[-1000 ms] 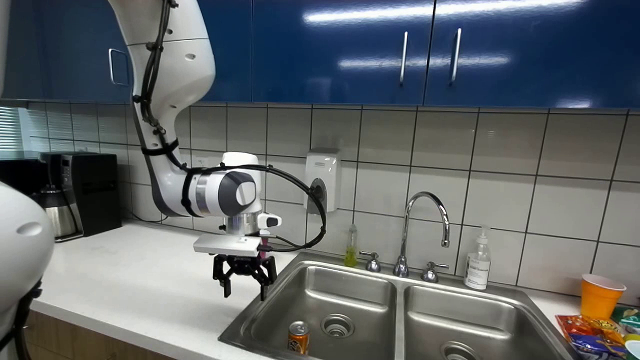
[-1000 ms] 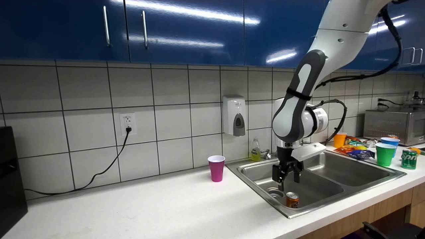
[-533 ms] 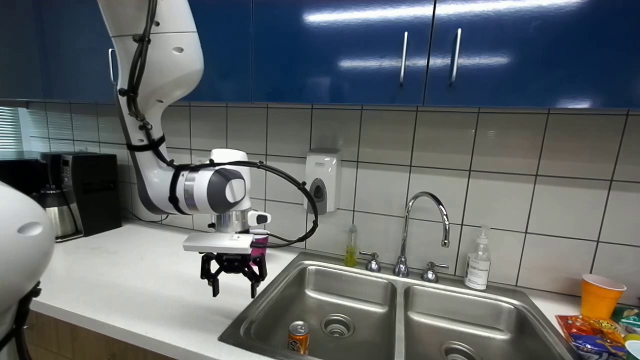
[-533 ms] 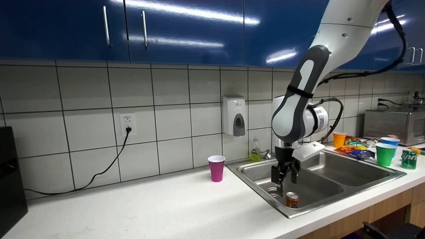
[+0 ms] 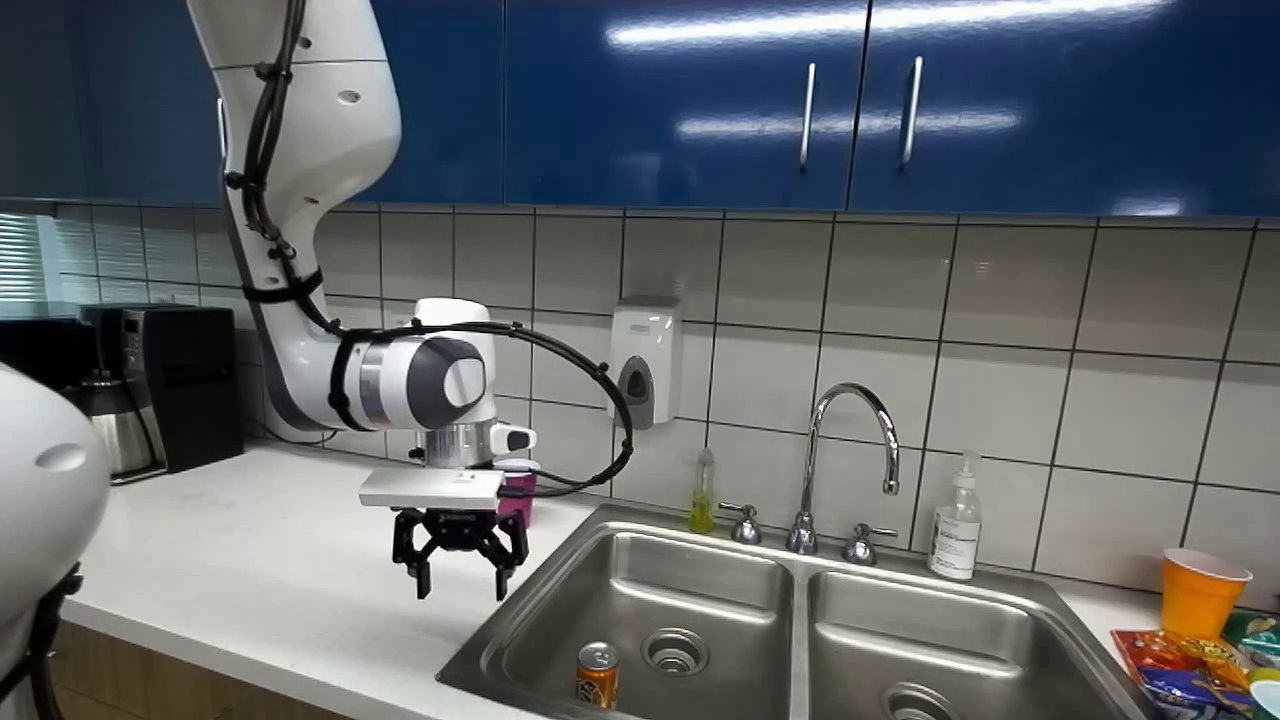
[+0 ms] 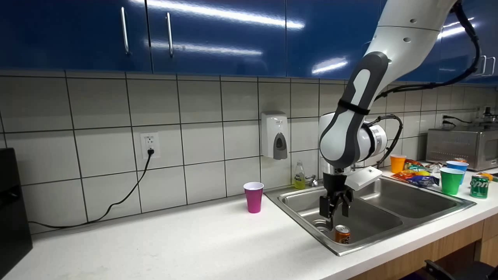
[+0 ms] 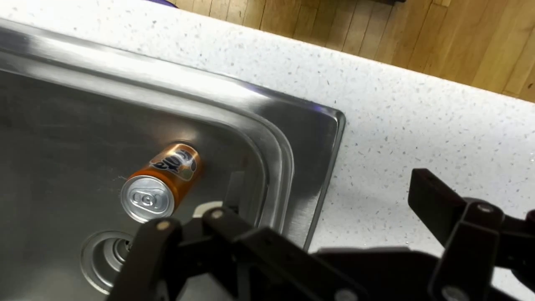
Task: Put the orange can in the sink on the left.
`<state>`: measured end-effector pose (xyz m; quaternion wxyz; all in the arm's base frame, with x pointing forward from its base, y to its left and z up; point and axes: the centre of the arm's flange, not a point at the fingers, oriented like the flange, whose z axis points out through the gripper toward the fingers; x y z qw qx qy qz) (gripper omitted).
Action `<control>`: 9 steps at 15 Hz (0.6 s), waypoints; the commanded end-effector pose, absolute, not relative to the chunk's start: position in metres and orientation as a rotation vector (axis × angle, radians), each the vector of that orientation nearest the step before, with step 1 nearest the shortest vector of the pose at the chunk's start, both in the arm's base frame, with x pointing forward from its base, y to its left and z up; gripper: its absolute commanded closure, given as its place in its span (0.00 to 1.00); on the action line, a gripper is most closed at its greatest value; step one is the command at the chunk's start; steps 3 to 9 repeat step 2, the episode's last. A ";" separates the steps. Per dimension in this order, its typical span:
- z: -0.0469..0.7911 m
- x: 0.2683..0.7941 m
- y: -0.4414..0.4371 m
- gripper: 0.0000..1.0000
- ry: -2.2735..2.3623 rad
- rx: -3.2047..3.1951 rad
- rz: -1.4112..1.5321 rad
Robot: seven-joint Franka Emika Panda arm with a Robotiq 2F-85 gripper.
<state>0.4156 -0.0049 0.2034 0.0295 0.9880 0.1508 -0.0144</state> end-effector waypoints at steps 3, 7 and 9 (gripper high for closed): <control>0.203 0.416 -0.005 0.00 0.465 3.047 -0.045; 0.203 0.416 -0.005 0.00 0.465 3.047 -0.045; 0.203 0.416 -0.005 0.00 0.465 3.047 -0.045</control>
